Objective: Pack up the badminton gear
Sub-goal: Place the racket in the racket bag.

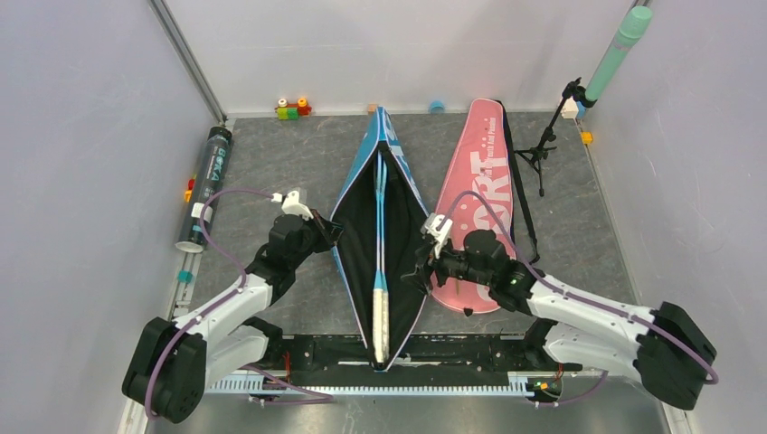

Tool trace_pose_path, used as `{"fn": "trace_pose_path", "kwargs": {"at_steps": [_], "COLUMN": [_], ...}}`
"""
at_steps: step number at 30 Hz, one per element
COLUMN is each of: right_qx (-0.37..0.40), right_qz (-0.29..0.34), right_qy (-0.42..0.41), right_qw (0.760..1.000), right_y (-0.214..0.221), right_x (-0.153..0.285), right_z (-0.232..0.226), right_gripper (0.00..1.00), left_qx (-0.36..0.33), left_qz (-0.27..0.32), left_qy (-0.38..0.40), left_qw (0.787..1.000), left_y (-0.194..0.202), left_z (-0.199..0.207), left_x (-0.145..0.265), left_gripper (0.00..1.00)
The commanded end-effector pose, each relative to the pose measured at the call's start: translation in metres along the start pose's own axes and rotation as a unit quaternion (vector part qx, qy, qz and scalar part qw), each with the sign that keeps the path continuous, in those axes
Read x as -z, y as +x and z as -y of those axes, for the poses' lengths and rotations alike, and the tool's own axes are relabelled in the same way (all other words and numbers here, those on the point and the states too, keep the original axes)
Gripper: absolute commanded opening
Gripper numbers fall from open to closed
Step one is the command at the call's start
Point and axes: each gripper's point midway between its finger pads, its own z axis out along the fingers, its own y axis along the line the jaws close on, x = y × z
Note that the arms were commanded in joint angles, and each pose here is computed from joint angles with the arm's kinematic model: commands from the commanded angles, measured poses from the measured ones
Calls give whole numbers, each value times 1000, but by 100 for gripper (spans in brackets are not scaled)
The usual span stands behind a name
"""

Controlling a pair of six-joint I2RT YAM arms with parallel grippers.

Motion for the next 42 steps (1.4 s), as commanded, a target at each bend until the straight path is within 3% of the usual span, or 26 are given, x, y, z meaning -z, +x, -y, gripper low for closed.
{"fn": "trace_pose_path", "kwargs": {"at_steps": [1,4,7,14,19,25,26,31,37,40,42], "right_qx": [-33,-88,-157,-184,-174,-135,-124,-81,-45,-34,-29], "right_qz": [0,-25,-12,-44,-77,-76,-70,-55,-34,-32,-31], "right_qy": [-38,66,172,202,203,210,204,163,99,63,43], "right_qw": [999,994,972,961,960,965,969,982,993,997,998], "right_y": [0,14,22,46,65,69,66,44,18,15,13], "right_x": [-19,-30,-36,-79,-94,-81,-79,-79,-98,-107,-111], "right_z": [-13,21,52,57,56,59,57,41,14,-2,-12], "right_gripper": [75,74,74,71,49,0,0,0,0,0,0], "left_qx": [16,18,21,22,13,10,10,14,22,23,21], "left_qz": [-1,-3,-3,-11,-3,12,12,6,-16,-22,-27], "left_qy": [13,9,5,-10,-48,-70,-71,-58,-26,0,24], "left_qw": [1000,1000,1000,1000,999,997,997,998,999,999,999], "left_y": [2,4,6,14,13,9,9,9,15,15,14], "left_z": [7,5,3,-6,-22,-30,-31,-24,-11,1,10], "left_x": [-2,-3,-3,2,7,15,16,17,20,23,26], "left_gripper": [2,2,2,2,2,5,7,35,50,71,94]}}
